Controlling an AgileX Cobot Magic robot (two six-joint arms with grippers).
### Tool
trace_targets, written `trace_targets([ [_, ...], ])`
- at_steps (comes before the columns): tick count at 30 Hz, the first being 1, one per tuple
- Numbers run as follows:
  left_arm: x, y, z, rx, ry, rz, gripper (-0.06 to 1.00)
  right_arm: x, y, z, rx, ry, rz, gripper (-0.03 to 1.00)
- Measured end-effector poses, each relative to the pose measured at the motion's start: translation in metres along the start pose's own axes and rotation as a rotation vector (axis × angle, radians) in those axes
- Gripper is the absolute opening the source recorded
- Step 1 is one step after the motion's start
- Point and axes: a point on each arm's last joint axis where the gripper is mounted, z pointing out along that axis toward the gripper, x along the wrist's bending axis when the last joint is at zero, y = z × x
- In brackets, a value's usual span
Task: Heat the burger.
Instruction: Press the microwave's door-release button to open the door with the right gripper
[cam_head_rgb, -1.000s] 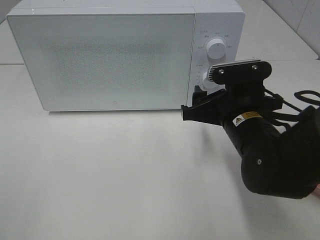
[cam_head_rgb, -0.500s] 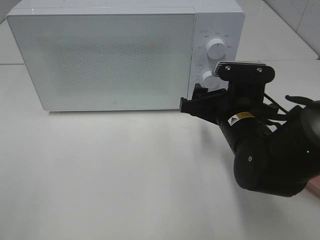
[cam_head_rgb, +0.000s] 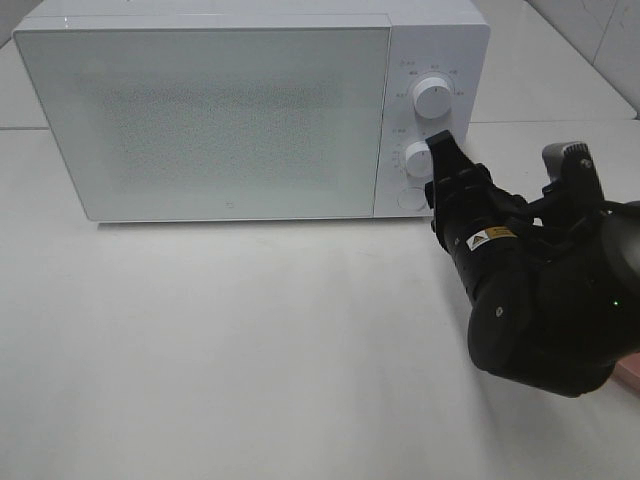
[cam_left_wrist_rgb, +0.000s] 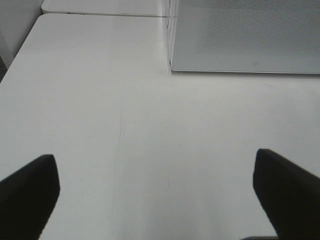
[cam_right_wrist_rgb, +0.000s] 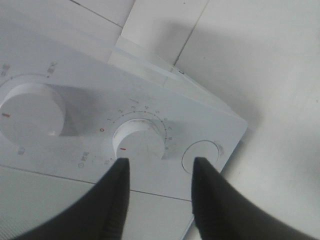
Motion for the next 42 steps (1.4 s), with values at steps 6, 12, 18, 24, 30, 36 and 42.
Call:
trace_targets([
  [6, 0.000, 0.000, 0.000, 0.000, 0.000, 0.000, 0.97, -0.003, -0.003, 0.000, 0.029, -0.042, 0.225, 0.19],
  [12, 0.000, 0.000, 0.000, 0.000, 0.000, 0.000, 0.97, -0.009, -0.008, -0.001, 0.069, -0.120, 0.399, 0.02],
  [18, 0.000, 0.000, 0.000, 0.000, 0.000, 0.000, 0.97, -0.010, -0.011, -0.001, 0.102, -0.131, 0.424, 0.01],
  [24, 0.000, 0.000, 0.000, 0.000, 0.000, 0.000, 0.97, -0.009, -0.008, 0.005, 0.149, -0.116, 0.406, 0.01],
  [30, 0.000, 0.000, 0.000, 0.000, 0.000, 0.000, 0.97, -0.011, 0.002, 0.018, 0.207, -0.115, 0.414, 0.01],
  [36, 0.000, 0.000, 0.000, 0.000, 0.000, 0.000, 0.97, -0.012, 0.011, 0.026, 0.231, -0.103, 0.417, 0.01],
  [42, 0.000, 0.000, 0.000, 0.000, 0.000, 0.000, 0.97, -0.023, 0.013, 0.035, 0.266, -0.126, 0.414, 0.01],
])
